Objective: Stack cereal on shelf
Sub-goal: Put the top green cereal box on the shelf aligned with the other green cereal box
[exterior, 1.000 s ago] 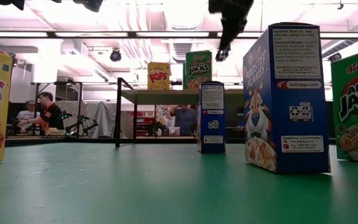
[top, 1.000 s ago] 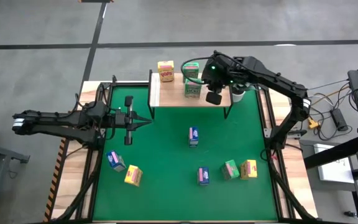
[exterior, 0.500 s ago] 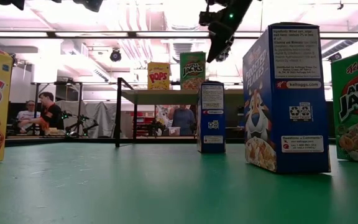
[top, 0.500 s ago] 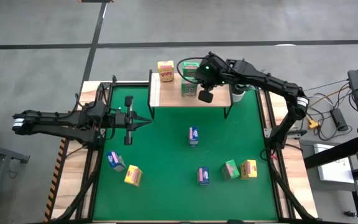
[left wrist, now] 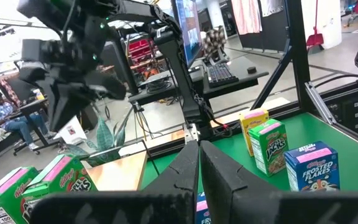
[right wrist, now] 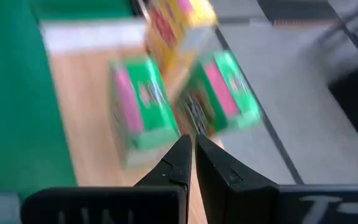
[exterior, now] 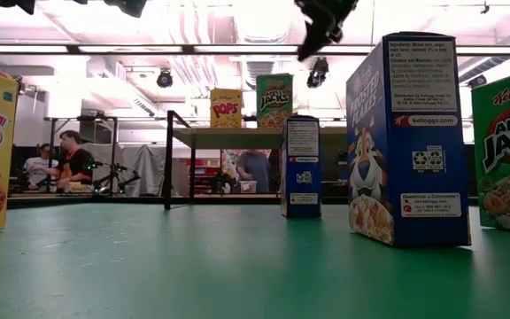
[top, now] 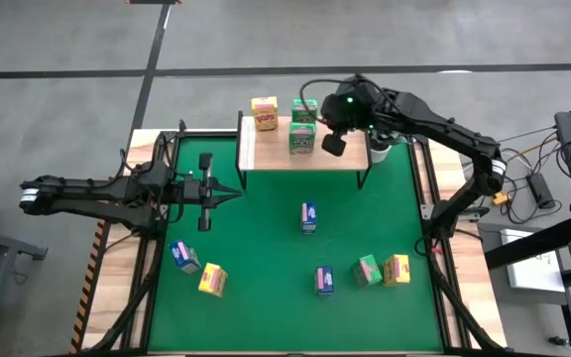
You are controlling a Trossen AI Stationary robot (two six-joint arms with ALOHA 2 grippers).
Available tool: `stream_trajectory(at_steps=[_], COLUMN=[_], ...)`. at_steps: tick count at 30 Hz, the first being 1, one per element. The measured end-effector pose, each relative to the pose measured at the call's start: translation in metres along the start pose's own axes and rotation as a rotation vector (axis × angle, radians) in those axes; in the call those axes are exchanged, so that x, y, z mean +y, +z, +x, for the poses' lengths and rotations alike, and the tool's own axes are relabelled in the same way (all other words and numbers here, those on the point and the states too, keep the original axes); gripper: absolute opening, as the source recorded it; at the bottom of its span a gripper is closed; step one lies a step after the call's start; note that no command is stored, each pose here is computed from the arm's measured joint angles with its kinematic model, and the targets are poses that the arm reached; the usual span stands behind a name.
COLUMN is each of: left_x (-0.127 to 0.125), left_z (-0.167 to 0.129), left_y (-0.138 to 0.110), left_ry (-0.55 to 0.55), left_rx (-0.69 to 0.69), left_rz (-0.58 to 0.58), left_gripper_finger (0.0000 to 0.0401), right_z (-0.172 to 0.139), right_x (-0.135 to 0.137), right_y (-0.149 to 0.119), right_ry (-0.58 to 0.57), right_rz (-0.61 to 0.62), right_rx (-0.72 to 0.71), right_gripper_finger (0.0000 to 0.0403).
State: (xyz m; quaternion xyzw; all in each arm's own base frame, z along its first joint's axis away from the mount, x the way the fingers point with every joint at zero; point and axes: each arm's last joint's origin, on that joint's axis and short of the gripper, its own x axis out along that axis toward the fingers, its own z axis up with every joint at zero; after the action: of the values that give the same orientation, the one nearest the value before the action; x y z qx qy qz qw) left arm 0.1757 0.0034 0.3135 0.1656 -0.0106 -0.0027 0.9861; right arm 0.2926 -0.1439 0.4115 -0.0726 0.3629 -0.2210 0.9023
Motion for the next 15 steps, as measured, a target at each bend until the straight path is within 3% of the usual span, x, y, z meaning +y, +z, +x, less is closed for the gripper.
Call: stream_trajectory(at_steps=[4,7,15], left_x=[0.000,0.000,0.000], left_z=[0.000,0.000,0.000], left_y=[0.000,0.000,-0.001], left_ry=[0.000,0.000,-0.001], left_rx=[0.000,0.000,0.002], left_rz=[0.000,0.000,0.000], left_gripper_finger=[0.0000,0.0000,0.0000], right_z=[0.003,0.014,0.056], right_x=[0.003,0.006,0.013], right_y=[0.012,0.015,-0.009], right_ry=[0.149,0.182,0.158], right_rz=[-0.008,-0.022,-0.034], right_rx=[-0.197,-0.306,-0.339], right_gripper_finger=[0.0013,0.0013,0.0013])
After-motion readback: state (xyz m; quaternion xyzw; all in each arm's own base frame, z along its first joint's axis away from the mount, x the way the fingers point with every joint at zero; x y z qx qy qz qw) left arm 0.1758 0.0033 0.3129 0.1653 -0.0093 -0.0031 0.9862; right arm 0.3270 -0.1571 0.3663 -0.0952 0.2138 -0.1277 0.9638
